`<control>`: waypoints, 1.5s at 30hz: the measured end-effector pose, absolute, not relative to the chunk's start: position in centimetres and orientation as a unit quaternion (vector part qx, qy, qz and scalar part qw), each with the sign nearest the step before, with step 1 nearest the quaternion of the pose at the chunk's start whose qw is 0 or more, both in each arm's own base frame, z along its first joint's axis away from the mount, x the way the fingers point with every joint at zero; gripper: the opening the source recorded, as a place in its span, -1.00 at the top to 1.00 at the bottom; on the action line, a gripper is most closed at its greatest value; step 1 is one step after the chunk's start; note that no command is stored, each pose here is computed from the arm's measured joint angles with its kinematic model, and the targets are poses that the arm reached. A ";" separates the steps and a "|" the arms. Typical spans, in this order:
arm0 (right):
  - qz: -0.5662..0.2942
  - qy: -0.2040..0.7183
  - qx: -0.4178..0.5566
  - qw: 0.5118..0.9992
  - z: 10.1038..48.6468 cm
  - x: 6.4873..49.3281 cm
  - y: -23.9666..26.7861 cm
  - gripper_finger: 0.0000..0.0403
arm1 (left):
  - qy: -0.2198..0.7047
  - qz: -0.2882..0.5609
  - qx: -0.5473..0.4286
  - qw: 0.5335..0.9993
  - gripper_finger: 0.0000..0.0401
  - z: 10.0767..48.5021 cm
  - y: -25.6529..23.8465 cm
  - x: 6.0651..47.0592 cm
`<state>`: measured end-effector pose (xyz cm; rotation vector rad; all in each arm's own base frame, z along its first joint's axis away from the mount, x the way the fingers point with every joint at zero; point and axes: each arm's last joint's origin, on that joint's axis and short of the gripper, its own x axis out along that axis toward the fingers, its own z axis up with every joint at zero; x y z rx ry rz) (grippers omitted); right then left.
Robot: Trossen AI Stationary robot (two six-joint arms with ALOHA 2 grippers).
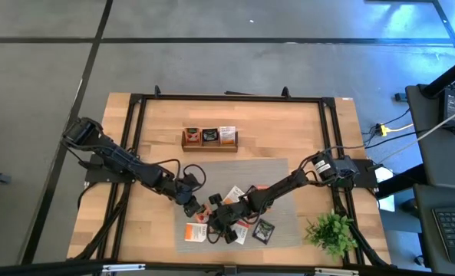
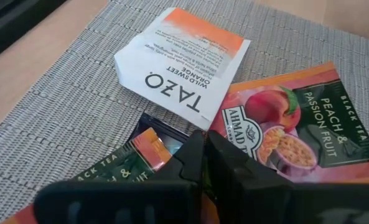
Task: Pick & Place Tea
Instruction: Put the orange tea bag into the left section of the wooden organizer
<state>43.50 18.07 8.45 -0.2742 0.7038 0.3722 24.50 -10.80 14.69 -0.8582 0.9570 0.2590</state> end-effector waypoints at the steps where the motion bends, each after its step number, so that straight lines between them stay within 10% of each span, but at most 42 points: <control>1: 0.181 0.341 -0.133 0.913 8.5 43.5 18.1 0.87 | 0.448 0.122 -0.398 0.791 0.49 14.5 -10.8 24.5; 31: 0.181 0.339 -0.132 0.914 8.4 43.5 18.1 0.87 | 0.446 0.037 -0.408 0.796 0.50 13.9 -11.8 25.8; 45: 0.181 0.335 -0.132 0.915 8.8 43.5 18.1 0.87 | 0.451 0.023 -0.395 0.800 0.97 13.9 -11.8 25.8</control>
